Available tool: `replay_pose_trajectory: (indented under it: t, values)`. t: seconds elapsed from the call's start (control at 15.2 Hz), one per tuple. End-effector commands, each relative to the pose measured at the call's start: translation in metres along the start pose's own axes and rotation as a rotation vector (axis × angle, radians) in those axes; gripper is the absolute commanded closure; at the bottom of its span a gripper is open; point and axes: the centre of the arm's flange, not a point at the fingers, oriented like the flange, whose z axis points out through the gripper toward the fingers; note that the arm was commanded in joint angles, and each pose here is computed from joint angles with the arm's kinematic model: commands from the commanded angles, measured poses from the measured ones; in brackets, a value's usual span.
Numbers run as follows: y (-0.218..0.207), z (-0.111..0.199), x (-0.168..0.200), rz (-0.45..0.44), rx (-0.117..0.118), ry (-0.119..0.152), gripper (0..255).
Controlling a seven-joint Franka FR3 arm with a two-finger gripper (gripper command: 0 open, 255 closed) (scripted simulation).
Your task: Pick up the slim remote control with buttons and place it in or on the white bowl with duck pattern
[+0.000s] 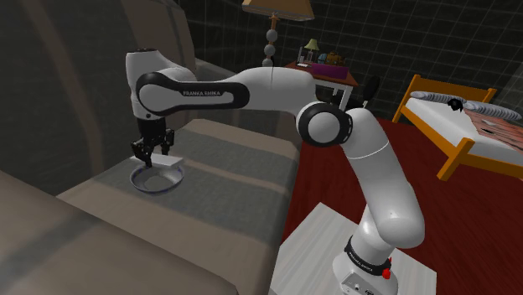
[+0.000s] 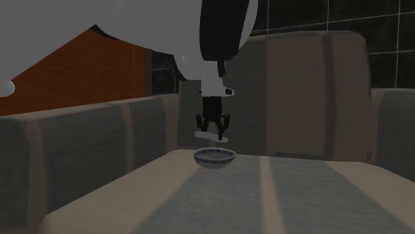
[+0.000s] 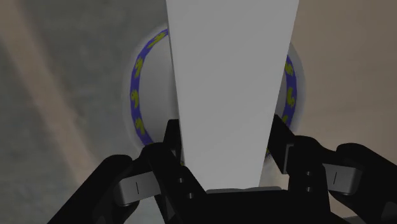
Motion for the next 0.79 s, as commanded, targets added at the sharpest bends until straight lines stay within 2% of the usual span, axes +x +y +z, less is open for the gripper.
replay_pose_trajectory:
  t: [0.0, 0.53, 0.73]
  values:
    - [0.000, 0.009, 0.001, 0.000, 0.000, 0.001, 255]
    - [-0.001, 0.054, 0.001, 0.000, 0.000, 0.001, 255]
    - [-0.001, 0.054, 0.001, 0.000, 0.000, 0.001, 255]
